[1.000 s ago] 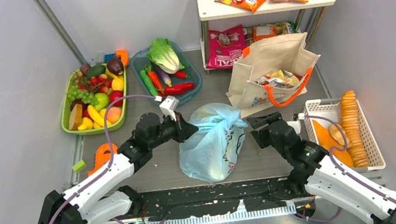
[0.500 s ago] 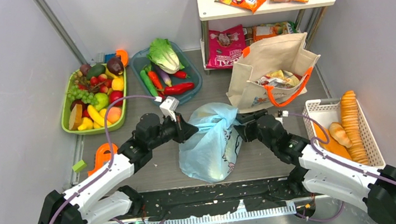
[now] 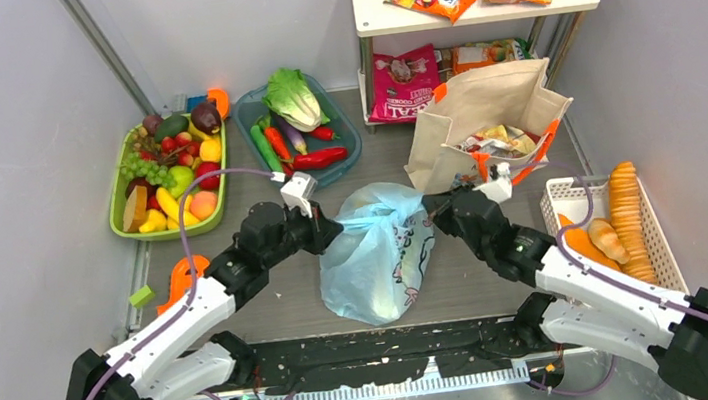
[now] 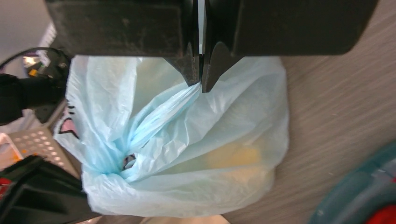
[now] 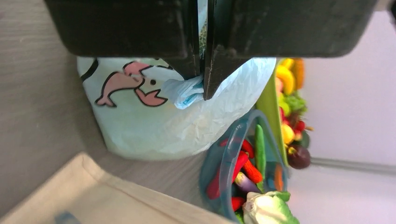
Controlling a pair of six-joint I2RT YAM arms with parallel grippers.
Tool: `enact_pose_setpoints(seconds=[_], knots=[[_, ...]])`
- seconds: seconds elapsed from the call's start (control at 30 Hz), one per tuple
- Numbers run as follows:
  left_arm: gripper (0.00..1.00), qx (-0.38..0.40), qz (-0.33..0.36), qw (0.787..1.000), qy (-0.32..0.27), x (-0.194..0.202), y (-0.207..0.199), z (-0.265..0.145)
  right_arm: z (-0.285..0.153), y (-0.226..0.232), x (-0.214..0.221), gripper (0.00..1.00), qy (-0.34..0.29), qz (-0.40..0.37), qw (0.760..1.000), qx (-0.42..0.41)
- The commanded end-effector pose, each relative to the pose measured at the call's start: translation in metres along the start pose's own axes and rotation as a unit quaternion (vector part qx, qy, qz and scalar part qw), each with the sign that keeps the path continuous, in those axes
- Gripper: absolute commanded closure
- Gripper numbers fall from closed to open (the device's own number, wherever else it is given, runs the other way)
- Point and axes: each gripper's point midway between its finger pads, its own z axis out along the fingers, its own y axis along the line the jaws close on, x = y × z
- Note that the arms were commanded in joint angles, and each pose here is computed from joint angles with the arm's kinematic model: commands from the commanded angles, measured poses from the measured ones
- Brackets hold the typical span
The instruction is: Place the mixed food into the grocery bags and tie them
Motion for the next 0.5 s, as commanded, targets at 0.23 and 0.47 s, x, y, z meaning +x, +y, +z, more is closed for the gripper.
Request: enact_pose_setpoints(seconds=[0.23,0.47], knots=[[1.0,-0.193,0.14,0.971,-0.037,-0.066,0.04,-0.03,-0.013,0.033,-0.04,0.95,-0.168,-0.564,0.798,0.132],[1.0,-0.232,0.105,0.967,-0.022,-0.056,0.044,-0.028,-0.001,0.013,-0.032,0.95,-0.167,-0.579,0.774,0.192]])
